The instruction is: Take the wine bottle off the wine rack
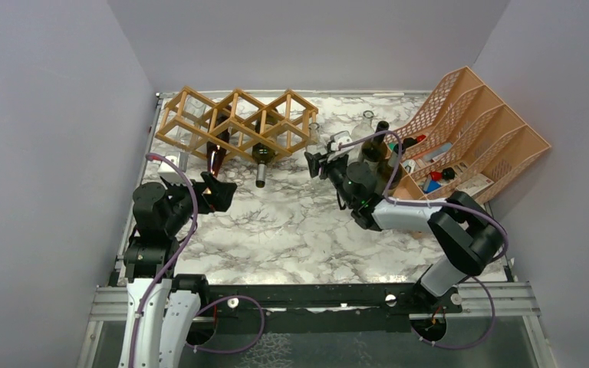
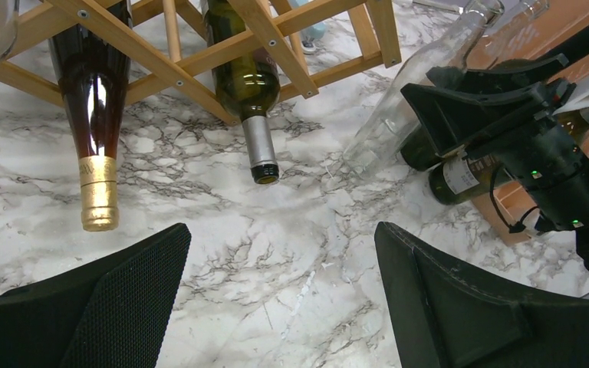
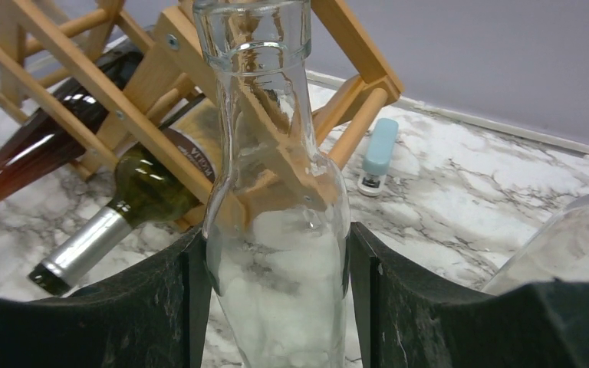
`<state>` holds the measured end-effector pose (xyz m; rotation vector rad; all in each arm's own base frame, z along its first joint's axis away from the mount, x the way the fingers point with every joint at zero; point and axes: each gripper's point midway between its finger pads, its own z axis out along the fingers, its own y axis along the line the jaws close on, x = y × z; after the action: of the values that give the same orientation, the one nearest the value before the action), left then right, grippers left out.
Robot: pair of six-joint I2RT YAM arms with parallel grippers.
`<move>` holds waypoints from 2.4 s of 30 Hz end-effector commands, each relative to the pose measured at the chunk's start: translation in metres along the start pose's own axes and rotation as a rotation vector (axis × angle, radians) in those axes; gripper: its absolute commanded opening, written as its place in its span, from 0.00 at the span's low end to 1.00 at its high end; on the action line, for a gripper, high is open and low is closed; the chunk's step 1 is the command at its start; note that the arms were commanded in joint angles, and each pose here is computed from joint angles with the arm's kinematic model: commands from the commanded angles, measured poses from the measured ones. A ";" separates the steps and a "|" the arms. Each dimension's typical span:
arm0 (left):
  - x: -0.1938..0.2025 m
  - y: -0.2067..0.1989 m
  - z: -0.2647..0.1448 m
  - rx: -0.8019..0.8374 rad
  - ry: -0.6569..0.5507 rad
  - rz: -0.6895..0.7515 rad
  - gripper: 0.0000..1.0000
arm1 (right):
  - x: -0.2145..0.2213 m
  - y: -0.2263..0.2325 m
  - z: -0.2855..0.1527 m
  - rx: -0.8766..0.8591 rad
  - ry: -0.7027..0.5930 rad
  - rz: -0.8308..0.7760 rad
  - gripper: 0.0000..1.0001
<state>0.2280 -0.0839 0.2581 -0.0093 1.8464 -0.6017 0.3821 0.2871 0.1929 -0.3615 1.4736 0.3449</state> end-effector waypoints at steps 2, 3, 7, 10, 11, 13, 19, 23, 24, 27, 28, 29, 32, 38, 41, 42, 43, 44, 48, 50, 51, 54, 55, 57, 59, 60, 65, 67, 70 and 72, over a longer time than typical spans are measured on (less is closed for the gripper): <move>-0.003 -0.004 0.001 0.034 -0.017 0.007 0.96 | -0.033 0.016 -0.016 -0.099 -0.018 0.082 0.32; -0.003 -0.004 0.001 0.037 -0.017 0.008 0.96 | -0.036 0.021 -0.021 -0.125 -0.007 0.091 0.32; -0.004 -0.004 0.001 0.040 -0.019 0.010 0.96 | -0.045 0.043 -0.050 -0.251 0.064 0.120 0.31; -0.004 -0.004 0.001 0.042 -0.021 0.010 0.96 | -0.042 0.040 -0.071 -0.256 0.134 0.136 0.31; -0.004 -0.004 0.000 0.043 -0.023 0.011 0.96 | -0.038 0.035 -0.078 -0.245 0.153 0.137 0.31; -0.005 -0.004 0.001 0.046 -0.024 0.012 0.96 | -0.038 0.031 -0.092 -0.246 0.180 0.133 0.31; -0.005 -0.005 0.000 0.050 -0.027 0.014 0.96 | -0.040 0.003 -0.143 -0.161 0.215 0.206 0.31; -0.005 -0.005 -0.001 0.053 -0.032 0.017 0.96 | -0.029 -0.017 -0.162 -0.056 0.249 0.254 0.30; -0.006 -0.006 -0.001 0.054 -0.033 0.019 0.96 | -0.026 -0.019 -0.166 -0.047 0.267 0.256 0.30; -0.006 -0.007 -0.002 0.057 -0.036 0.020 0.96 | -0.022 -0.027 -0.176 -0.006 0.301 0.276 0.30; -0.006 -0.007 -0.002 0.058 -0.037 0.021 0.96 | -0.023 -0.028 -0.178 -0.006 0.288 0.282 0.30; -0.006 -0.007 -0.002 0.058 -0.037 0.021 0.96 | -0.025 -0.029 -0.181 -0.005 0.272 0.287 0.30; -0.007 -0.007 -0.003 0.059 -0.039 0.022 0.96 | -0.038 -0.041 -0.188 0.030 0.199 0.295 0.29; -0.007 -0.007 -0.002 0.060 -0.038 0.022 0.96 | -0.045 -0.051 -0.184 0.050 0.070 0.253 0.28; -0.006 -0.007 -0.001 0.059 -0.033 0.019 0.96 | -0.046 -0.033 -0.171 -0.053 -0.017 0.193 0.28; -0.006 -0.006 -0.001 0.059 -0.032 0.020 0.96 | -0.048 -0.030 -0.166 -0.068 -0.049 0.193 0.27; -0.005 -0.007 -0.001 0.060 -0.031 0.020 0.96 | -0.050 -0.028 -0.161 -0.074 -0.081 0.179 0.27; -0.005 -0.006 -0.001 0.058 -0.030 0.020 0.96 | -0.052 -0.027 -0.156 -0.073 -0.109 0.165 0.26; -0.004 -0.006 0.000 0.060 -0.024 0.017 0.96 | -0.060 -0.034 -0.136 -0.010 -0.184 0.110 0.25; -0.004 -0.006 0.000 0.060 -0.021 0.016 0.96 | -0.062 -0.044 -0.132 0.050 -0.218 0.103 0.25; -0.004 -0.006 0.001 0.061 -0.020 0.016 0.96 | -0.064 -0.048 -0.133 0.070 -0.235 0.103 0.25; -0.004 -0.006 0.001 0.059 -0.019 0.015 0.96 | -0.074 -0.050 -0.133 0.081 -0.284 0.109 0.25; -0.004 -0.006 0.001 0.060 -0.020 0.015 0.96 | -0.076 -0.050 -0.132 0.083 -0.292 0.114 0.25; -0.004 -0.005 0.001 0.057 -0.020 0.014 0.96 | -0.080 -0.049 -0.127 0.084 -0.308 0.117 0.25; -0.004 -0.005 0.001 0.056 -0.020 0.014 0.96 | -0.080 -0.047 -0.120 0.087 -0.319 0.105 0.24; -0.004 -0.005 0.001 0.055 -0.019 0.013 0.96 | -0.081 -0.046 -0.116 0.092 -0.324 0.105 0.24; -0.004 -0.005 0.001 0.056 -0.021 0.014 0.96 | -0.083 -0.044 -0.099 0.113 -0.347 0.123 0.24; -0.004 -0.005 0.001 0.057 -0.021 0.014 0.96 | -0.082 -0.040 -0.092 0.107 -0.347 0.119 0.24; -0.004 -0.005 0.001 0.059 -0.021 0.014 0.96 | -0.080 -0.038 -0.085 0.107 -0.351 0.106 0.24; -0.004 -0.006 0.001 0.060 -0.020 0.015 0.96 | -0.073 -0.038 -0.081 0.117 -0.342 0.095 0.24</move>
<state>0.2273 -0.0856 0.2624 0.0117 1.8247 -0.6322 0.3162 0.2192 0.2163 -0.2268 1.3254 0.3518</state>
